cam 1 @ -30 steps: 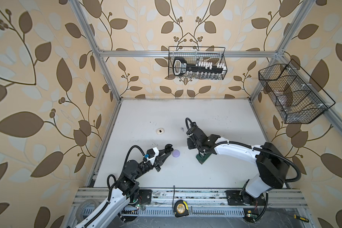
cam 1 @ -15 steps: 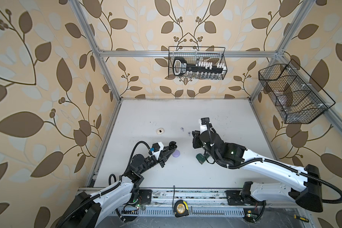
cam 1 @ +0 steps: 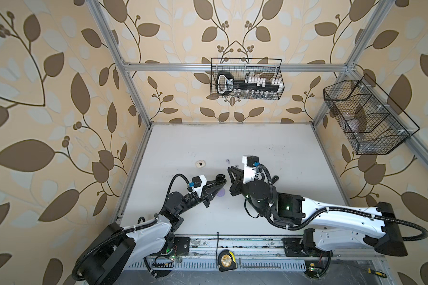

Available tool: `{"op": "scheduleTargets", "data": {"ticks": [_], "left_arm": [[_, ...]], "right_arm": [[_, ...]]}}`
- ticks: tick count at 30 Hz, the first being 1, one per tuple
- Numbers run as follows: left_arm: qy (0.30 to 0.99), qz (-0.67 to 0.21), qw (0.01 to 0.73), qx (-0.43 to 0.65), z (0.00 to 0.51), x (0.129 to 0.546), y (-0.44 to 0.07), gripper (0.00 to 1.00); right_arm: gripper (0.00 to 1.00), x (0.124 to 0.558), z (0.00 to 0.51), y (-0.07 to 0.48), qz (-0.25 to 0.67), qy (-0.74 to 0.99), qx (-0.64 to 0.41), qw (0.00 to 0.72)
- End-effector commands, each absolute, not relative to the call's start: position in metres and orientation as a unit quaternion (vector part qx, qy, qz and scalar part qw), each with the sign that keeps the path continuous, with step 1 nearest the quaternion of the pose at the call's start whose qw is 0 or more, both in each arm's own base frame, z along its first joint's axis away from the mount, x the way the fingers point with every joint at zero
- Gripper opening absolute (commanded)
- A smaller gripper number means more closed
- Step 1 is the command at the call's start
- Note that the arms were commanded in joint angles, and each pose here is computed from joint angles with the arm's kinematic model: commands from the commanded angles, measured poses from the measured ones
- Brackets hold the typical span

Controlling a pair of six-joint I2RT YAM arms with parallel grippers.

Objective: Insert the wireless bluetooth earbuds into the charging case
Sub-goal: 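Lift the second black earbud and carry it to the black case, then lower the second black earbud into the black case held by left gripper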

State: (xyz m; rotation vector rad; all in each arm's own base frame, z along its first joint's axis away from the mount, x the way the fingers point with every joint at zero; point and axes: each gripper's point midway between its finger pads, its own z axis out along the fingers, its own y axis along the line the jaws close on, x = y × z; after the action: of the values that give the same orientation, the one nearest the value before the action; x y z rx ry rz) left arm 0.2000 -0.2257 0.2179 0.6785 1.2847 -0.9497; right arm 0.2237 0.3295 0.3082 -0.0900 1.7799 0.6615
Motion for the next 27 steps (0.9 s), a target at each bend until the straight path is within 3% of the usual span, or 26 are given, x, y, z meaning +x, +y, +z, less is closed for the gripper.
{"op": "scheduleTargets", "data": {"ticks": [1, 27], "left_arm": [[0.516, -0.425, 0.685, 0.291, 0.252, 0.196, -0.224, 0.0], [0.521, -0.421, 0.692, 0.271, 0.258, 0.195, -0.216, 0.0]], "right_arm": [[0.1, 0.223, 0.316, 0.343, 0.301, 0.746, -0.026, 0.593], [0.1, 0.222, 0.279, 0.37, 0.31, 0.753, -0.041, 0.579]]}}
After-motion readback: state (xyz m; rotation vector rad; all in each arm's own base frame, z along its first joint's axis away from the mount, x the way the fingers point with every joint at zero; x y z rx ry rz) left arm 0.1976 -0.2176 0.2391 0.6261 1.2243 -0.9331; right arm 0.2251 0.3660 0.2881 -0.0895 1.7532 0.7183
